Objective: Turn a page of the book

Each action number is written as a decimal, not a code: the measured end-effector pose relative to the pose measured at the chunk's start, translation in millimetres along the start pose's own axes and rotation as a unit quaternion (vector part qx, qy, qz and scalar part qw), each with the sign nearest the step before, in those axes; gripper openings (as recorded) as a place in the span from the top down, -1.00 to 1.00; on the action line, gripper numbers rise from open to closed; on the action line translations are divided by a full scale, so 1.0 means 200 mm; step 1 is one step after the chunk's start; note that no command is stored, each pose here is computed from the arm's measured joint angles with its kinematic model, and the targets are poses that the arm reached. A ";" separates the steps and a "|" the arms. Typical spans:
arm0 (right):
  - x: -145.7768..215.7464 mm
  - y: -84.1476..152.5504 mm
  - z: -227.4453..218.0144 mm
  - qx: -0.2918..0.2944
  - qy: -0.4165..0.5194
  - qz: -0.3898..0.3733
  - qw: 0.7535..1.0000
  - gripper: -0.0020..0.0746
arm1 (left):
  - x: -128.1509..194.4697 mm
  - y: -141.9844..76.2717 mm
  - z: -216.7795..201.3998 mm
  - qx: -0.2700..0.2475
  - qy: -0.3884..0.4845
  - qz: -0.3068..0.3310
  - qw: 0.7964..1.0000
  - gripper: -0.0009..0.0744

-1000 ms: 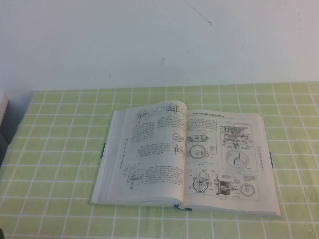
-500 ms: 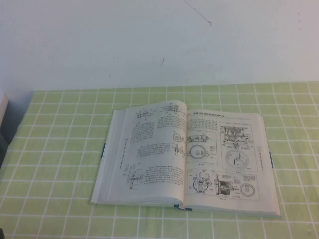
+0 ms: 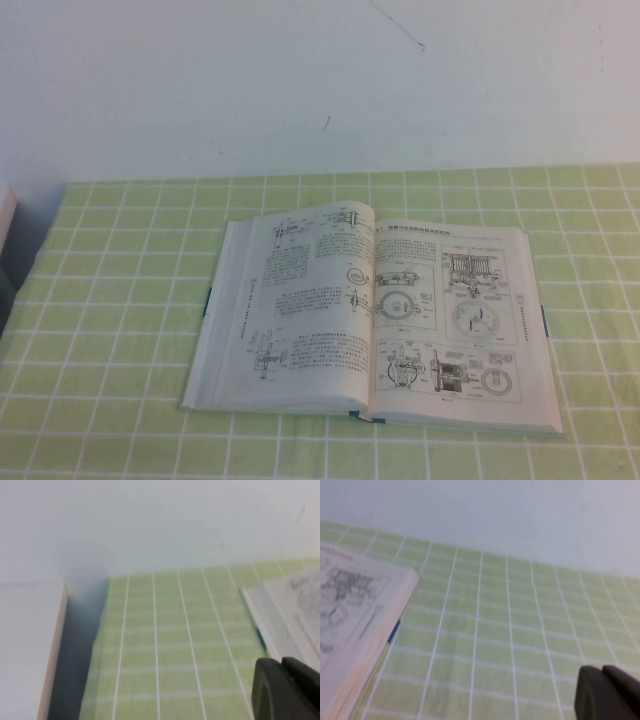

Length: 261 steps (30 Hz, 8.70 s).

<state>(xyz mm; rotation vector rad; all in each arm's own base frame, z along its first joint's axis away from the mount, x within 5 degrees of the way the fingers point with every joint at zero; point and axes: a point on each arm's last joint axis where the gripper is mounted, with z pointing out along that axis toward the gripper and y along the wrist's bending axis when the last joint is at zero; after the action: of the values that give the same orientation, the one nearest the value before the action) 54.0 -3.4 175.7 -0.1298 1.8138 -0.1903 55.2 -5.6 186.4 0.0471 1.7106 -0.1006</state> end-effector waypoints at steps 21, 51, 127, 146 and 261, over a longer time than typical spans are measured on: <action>-0.23 -0.05 -0.07 0.040 -0.269 0.055 0.961 0.95 | -0.26 0.00 -0.08 -0.002 -0.301 -0.003 0.954 0.99; -0.85 -0.12 0.10 -0.057 0.020 0.117 0.991 0.95 | -0.83 -0.19 0.46 0.160 0.236 -0.086 0.955 0.99; -0.34 0.45 1.46 -0.325 0.475 0.089 0.813 0.04 | -0.10 -0.80 1.47 0.237 0.383 -0.001 0.893 0.99; -0.28 0.50 1.50 -0.374 0.464 0.127 0.793 0.03 | -0.10 -0.81 1.46 0.240 0.386 -0.002 0.891 0.99; -0.40 0.55 1.55 -0.352 0.523 0.078 0.772 0.03 | -0.05 -0.80 1.46 0.247 0.406 0.030 0.879 0.99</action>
<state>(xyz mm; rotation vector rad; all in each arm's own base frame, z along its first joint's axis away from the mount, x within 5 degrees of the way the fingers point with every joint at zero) 374.9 100.2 155.3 -0.4691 2.9266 0.7058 330.6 -192.3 161.8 0.5962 2.4773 -0.5331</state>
